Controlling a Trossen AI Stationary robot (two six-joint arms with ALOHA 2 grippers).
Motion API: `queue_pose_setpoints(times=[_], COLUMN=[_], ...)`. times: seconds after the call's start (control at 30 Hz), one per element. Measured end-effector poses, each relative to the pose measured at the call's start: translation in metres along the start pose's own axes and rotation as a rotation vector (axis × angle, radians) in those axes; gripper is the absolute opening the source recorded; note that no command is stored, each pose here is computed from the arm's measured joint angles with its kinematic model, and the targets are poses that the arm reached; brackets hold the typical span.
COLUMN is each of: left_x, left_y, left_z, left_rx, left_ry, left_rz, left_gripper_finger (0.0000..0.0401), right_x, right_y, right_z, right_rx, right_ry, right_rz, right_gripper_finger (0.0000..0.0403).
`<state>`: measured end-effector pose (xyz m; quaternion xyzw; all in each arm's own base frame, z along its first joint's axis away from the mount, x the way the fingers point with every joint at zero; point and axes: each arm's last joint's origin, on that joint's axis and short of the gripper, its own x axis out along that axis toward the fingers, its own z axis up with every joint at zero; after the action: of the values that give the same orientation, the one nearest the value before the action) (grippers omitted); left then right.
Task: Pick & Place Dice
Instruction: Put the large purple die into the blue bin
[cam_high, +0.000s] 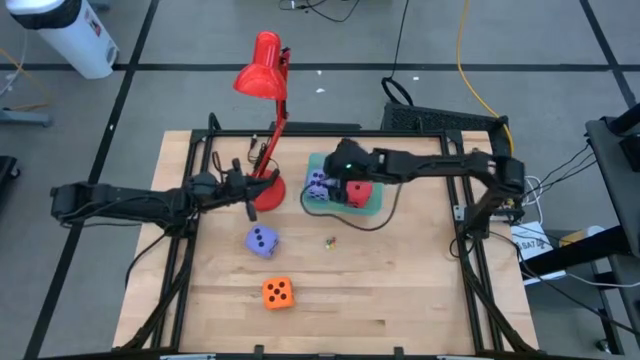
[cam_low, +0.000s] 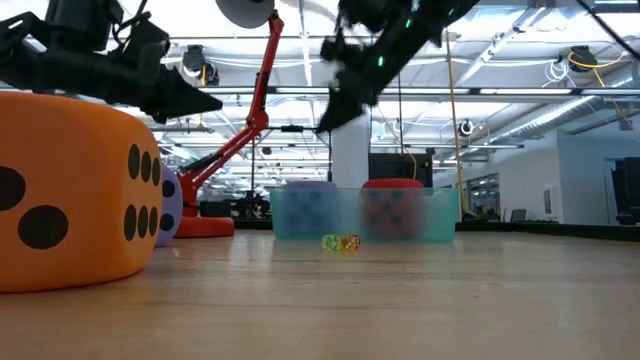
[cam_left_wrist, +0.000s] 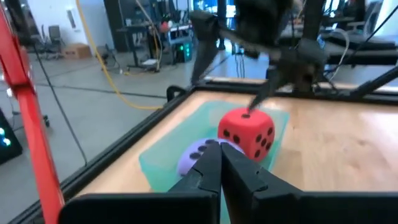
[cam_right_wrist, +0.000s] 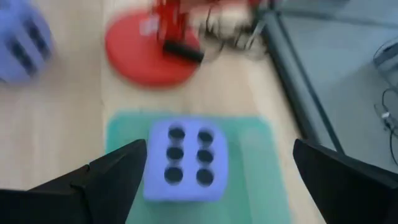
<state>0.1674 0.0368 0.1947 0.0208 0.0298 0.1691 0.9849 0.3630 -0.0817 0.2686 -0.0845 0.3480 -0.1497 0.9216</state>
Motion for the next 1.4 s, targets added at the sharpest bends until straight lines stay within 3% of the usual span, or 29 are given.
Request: queue_pose_setpoints(times=[0.13,0.23,0.43,0.67,0.73,0.93,1.27,1.4], left_x=[-0.003,-0.007,-0.013,-0.013,-0.013,-0.013,-0.013,-0.013], left_y=[-0.001,-0.002,-0.002,-0.002,-0.003,-0.002,-0.001,-0.003], left_z=[0.003,0.004,0.008,0.006,0.005,0.005,0.004,0.004], left_rx=[-0.003,-0.001,-0.004,-0.017,0.004,0.006,0.009,0.006], left_ry=[-0.019,-0.014,-0.03,-0.009,0.0,0.003,0.02,0.014], left_rz=[-0.006,-0.018,-0.024,-0.056,-0.068,-0.05,0.008,-0.088], left_gripper_finger=[0.0009,0.0004,0.0008,0.0014,0.0012,0.001,0.0007,0.0007], right_x=[-0.048,-0.086,-0.142,-0.163,-0.163,-0.148,-0.129,-0.132], right_y=[-0.009,-0.016,-0.014,-0.007,-0.005,0.005,0.026,0.026], right_z=[0.014,0.012,-0.026,-0.079,-0.091,-0.12,-0.157,-0.162], right_rx=[0.054,0.098,0.178,0.197,0.186,0.185,0.181,0.202], right_ry=[-0.133,-0.231,-0.446,-0.563,-0.59,-0.646,-0.736,-0.709], right_rz=[-0.014,-0.029,0.017,0.009,0.004,0.051,0.096,0.107], right_gripper_finger=[0.0387,0.0349,0.0207,0.004,0.0011,0.002,0.0004,0.0001])
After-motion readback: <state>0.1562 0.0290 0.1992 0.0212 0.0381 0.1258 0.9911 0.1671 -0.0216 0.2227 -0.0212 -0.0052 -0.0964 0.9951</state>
